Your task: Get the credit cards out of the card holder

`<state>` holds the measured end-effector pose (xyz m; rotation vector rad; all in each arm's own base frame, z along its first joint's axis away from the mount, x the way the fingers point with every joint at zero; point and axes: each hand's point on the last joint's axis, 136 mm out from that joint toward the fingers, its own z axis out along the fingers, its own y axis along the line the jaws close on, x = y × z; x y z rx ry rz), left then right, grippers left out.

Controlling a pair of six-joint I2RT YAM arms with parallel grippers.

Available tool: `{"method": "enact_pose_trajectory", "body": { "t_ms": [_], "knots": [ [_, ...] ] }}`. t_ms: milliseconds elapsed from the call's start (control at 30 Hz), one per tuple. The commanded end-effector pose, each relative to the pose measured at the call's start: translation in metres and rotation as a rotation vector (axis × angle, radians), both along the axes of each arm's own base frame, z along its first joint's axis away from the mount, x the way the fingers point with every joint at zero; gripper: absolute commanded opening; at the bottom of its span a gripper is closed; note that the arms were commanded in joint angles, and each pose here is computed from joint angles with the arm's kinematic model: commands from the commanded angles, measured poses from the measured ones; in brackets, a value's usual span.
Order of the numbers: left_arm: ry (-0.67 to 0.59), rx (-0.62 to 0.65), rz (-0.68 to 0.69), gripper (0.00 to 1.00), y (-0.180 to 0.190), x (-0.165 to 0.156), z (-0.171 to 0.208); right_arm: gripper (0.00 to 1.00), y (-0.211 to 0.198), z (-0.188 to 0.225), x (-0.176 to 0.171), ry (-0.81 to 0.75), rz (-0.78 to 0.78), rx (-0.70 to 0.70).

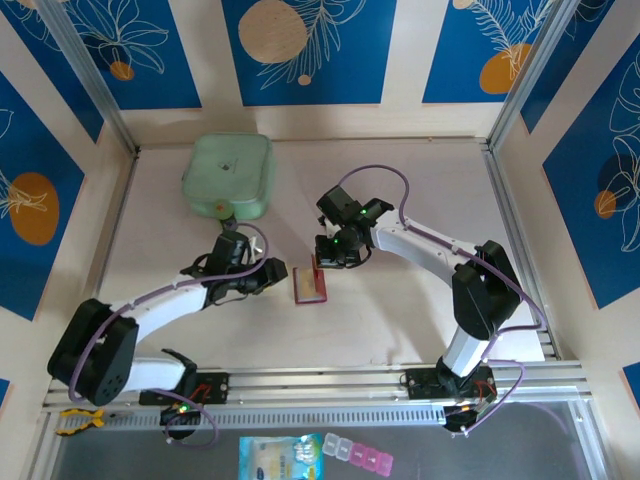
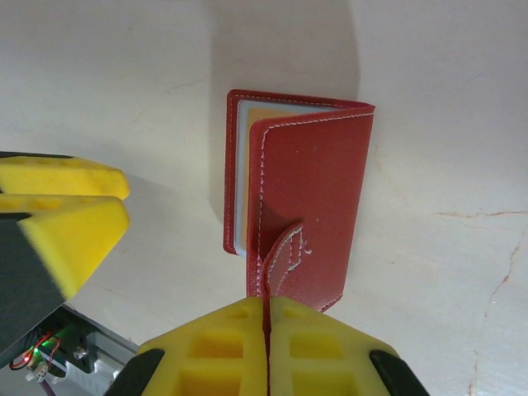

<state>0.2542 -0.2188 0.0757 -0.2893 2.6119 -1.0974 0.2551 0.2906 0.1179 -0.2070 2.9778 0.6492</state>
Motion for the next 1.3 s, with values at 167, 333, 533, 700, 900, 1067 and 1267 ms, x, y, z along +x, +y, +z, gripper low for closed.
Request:
{"method": "enact_pose_trajectory", "body": {
  "t_ms": [167, 333, 533, 700, 900, 1067, 1267],
  "knots": [
    [0.023, -0.028, -0.081, 0.31, -0.027, 0.0, -0.004, 0.01, -0.016, 0.004, -0.003, 0.001, -0.022, -0.024],
    [0.04, -0.023, -0.105, 0.18, -0.039, -0.001, -0.011, 0.01, -0.032, -0.003, -0.004, 0.012, -0.047, -0.034],
    [0.071, -0.013, -0.122, 0.09, -0.05, -0.003, -0.023, 0.01, -0.052, -0.013, -0.003, 0.027, -0.083, -0.045],
    [0.103, 0.017, -0.118, 0.06, -0.051, -0.004, -0.034, 0.01, -0.066, -0.024, -0.002, 0.038, -0.11, -0.052],
    [0.133, 0.067, -0.103, 0.04, -0.043, -0.007, -0.045, 0.01, -0.084, -0.044, -0.001, 0.062, -0.142, -0.077],
    [0.15, 0.097, -0.102, 0.03, -0.039, -0.01, -0.051, 0.01, -0.096, -0.064, -0.001, 0.086, -0.161, -0.098],
    [0.184, 0.119, -0.105, 0.03, -0.036, -0.015, -0.062, 0.01, -0.109, -0.089, -0.003, 0.109, -0.167, -0.169]
  ]
}}
